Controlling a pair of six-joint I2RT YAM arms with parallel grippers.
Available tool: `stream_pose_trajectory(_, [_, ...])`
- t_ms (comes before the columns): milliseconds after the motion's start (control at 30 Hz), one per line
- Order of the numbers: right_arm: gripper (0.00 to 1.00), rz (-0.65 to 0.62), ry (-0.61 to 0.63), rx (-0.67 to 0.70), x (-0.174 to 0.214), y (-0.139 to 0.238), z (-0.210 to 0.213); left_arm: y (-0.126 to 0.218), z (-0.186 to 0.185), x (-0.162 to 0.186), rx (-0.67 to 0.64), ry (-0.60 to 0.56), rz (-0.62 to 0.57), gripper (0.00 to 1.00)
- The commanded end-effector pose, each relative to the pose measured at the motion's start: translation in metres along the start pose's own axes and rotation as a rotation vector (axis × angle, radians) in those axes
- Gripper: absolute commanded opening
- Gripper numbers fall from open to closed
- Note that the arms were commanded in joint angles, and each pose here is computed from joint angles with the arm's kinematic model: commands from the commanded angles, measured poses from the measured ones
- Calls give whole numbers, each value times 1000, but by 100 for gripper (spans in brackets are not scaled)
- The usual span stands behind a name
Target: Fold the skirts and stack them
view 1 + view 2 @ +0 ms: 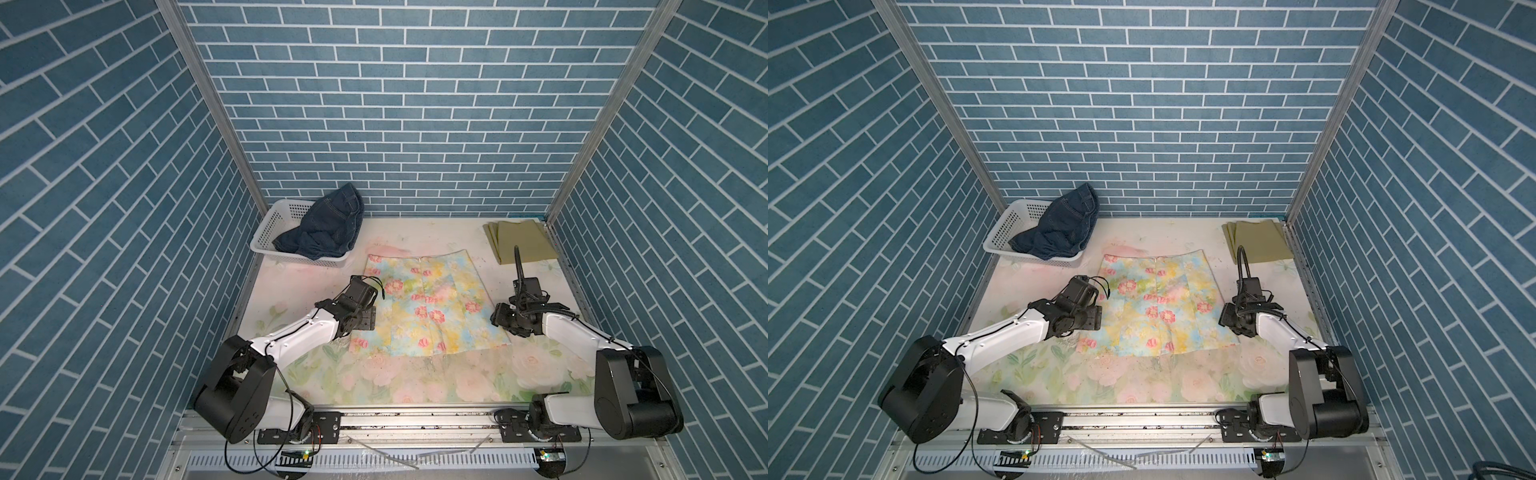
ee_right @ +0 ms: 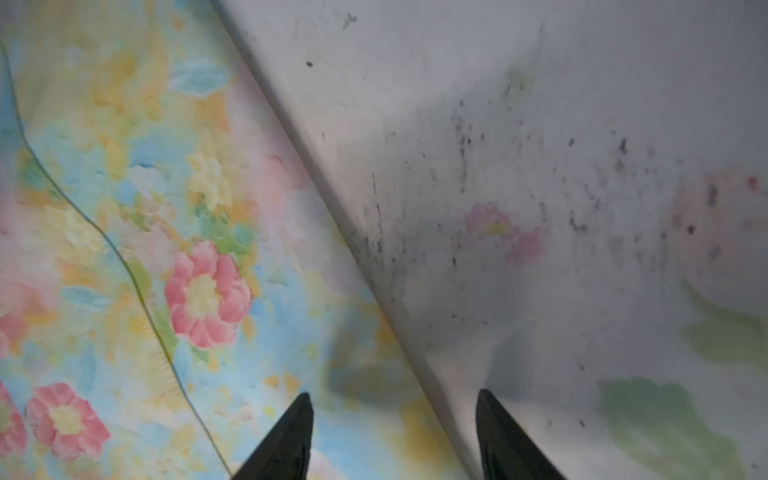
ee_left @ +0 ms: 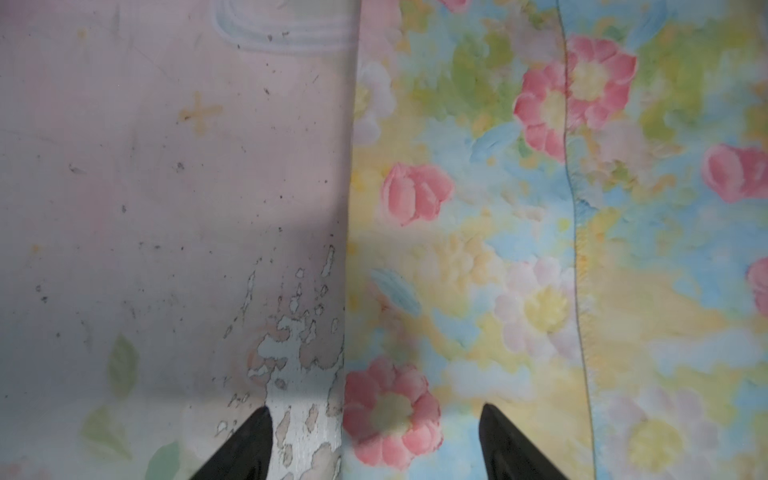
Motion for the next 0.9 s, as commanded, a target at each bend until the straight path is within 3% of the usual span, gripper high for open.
stream_pose_trajectory(0, [60, -2, -45, 22, 3, -2, -3, 1, 2, 6, 5, 10, 6, 79])
stream_pose_trajectory(133, [47, 22, -46, -20, 7, -4, 0, 0, 1, 8, 22, 25, 8, 79])
stream_pose_trajectory(300, [2, 40, -12, -51, 7, -2, 7, -9, 2, 20, 24, 34, 46, 79])
stream_pose_trajectory(533, [0, -69, 33, 8, -7, 37, 7, -14, 3, 26, 18, 41, 77, 73])
stream_pose_trajectory(700, [0, -157, 81, 71, -20, 75, 6, -16, 0, 28, 35, 34, 81, 60])
stream_pose_trajectory(867, [0, -206, 128, 94, -31, 104, 10, -13, -8, 26, 69, 20, 79, 53])
Point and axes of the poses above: each gripper's point midway between its finger pads, its own y axis back along the fingers, its own z axis along the line the jaws close on, x = y × z, the point moved 7 cm from there along y, back along the fingers, and after that the axes turned 3 degrees about y, right-handed, at the moved point
